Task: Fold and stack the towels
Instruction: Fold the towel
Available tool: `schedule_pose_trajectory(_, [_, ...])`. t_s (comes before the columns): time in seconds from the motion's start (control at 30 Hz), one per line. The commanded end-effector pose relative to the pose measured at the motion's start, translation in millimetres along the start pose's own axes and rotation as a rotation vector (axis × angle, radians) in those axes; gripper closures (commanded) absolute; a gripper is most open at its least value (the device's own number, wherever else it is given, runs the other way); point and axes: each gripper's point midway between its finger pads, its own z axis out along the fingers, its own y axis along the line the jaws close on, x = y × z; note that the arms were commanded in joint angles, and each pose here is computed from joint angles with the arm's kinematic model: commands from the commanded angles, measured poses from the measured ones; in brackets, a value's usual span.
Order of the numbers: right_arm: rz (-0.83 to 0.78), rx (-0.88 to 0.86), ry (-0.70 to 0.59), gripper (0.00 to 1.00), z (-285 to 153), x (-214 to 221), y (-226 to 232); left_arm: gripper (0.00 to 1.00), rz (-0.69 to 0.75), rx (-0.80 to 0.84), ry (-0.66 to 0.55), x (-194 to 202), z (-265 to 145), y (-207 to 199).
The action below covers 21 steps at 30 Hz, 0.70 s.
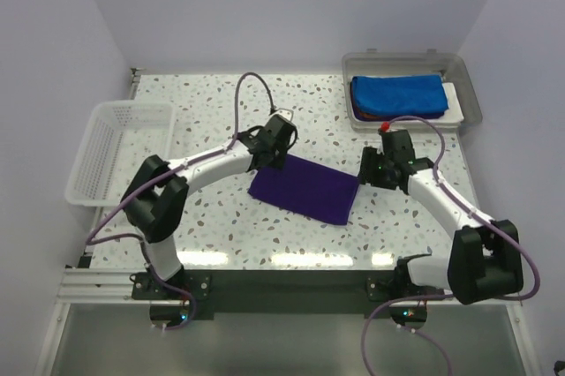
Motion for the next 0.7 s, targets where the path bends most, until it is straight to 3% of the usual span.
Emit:
schedule_pose_trajectory(0.0, [-0.097, -0.162, -0.011, 0.42, -20.5, -0.9, 43.9, 0.57, 0.035, 0.044, -0.071, -28.0, 21.7, -17.7])
schedule_pose_trajectory(0.27, [-0.15, -0.315, 0.146, 0.62, -14.1, 68.0, 98.0, 0.66, -0.031, -0.072, 0.005, -0.2, 61.0, 12.0])
schedule_pose_trajectory(0.47, [-0.203, -0.315, 0.278, 0.64, 2.7, 114.5, 105.9, 0.67, -0.089, -0.183, 0.082, 37.6, 64.1, 64.6])
schedule_pose_trajectory(0.67, [-0.256, -0.347, 0.302, 0.64, 9.7, 129.1, 135.6, 0.65, -0.128, -0.307, 0.102, 56.7, 49.0, 125.1])
